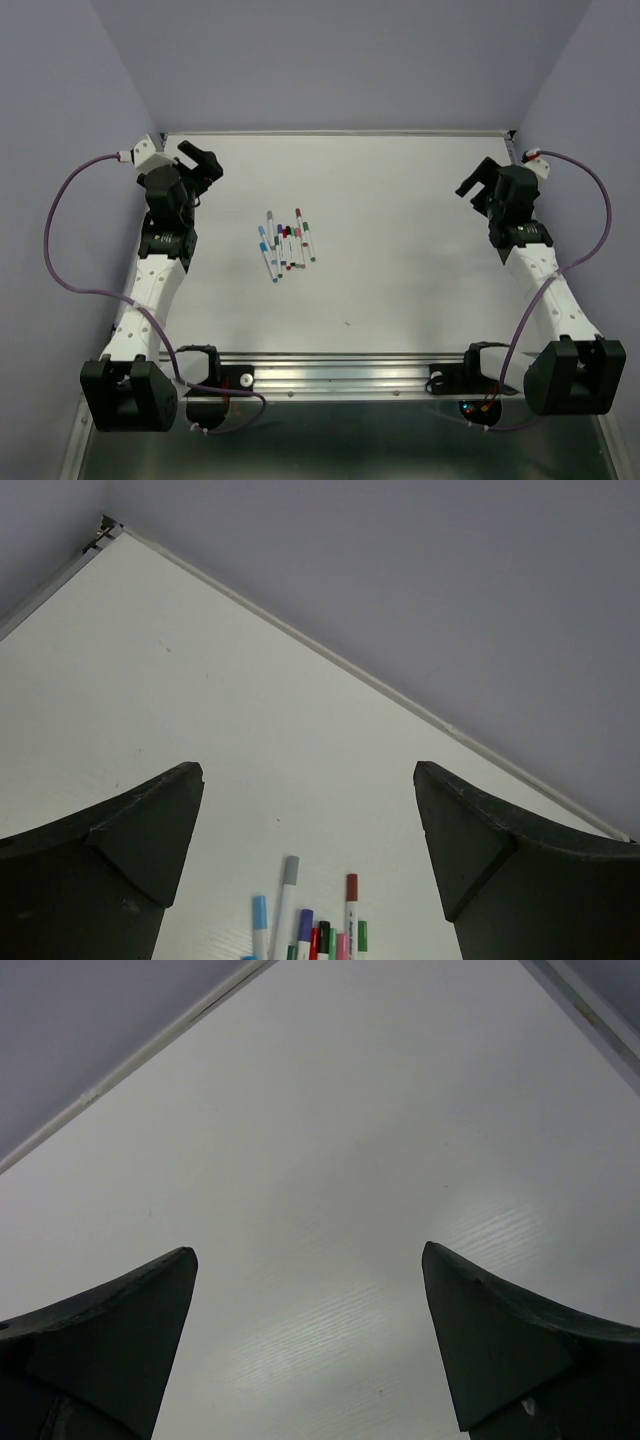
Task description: Open the pen caps
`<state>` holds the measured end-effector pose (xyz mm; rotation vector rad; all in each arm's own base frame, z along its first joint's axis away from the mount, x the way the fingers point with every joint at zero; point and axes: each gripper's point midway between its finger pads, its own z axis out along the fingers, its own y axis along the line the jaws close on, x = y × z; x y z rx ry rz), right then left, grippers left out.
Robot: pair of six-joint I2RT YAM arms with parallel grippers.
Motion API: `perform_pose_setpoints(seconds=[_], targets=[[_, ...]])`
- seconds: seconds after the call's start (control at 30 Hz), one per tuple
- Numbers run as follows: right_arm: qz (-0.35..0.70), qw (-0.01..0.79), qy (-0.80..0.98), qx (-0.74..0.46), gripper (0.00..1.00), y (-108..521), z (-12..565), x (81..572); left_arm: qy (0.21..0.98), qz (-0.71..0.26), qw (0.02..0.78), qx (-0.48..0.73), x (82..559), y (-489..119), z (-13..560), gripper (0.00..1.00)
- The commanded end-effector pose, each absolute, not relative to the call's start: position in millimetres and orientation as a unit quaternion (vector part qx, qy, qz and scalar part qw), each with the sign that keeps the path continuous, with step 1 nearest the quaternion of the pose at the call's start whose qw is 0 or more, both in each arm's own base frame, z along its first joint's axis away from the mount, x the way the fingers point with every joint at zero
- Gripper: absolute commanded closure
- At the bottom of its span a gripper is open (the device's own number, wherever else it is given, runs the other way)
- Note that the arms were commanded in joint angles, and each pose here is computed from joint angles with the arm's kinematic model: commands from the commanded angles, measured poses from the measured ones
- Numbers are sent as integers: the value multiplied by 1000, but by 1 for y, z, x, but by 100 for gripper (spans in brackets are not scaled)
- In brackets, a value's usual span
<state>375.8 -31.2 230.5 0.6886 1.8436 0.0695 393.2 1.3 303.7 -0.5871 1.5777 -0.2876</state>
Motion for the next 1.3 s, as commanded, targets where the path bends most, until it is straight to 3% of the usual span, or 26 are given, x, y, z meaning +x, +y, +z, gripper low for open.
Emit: perform_pose_setpoints(seconds=[0.0,0.23,0.4,0.53,0.77,0.83,1.27], targets=[[44,576,761,294,0,-30,251,380,683,-134,672,-253,391,0,316,2],[163,512,828,158,0,36,237,401,686,-130,671,-249,389,1,312,2],[109,498,859,56,0,105,219,407,694,-123,666,-245,388,1,305,2],[139,463,874,-51,0,203,199,395,704,-113,656,-248,389,3,295,1],[98,424,887,-155,0,311,152,391,727,-129,629,-244,394,-6,273,1],[65,401,899,-166,0,321,122,392,731,-129,624,-243,395,-7,269,1],[54,352,910,-212,0,355,80,378,742,-132,611,-243,396,-10,258,1]])
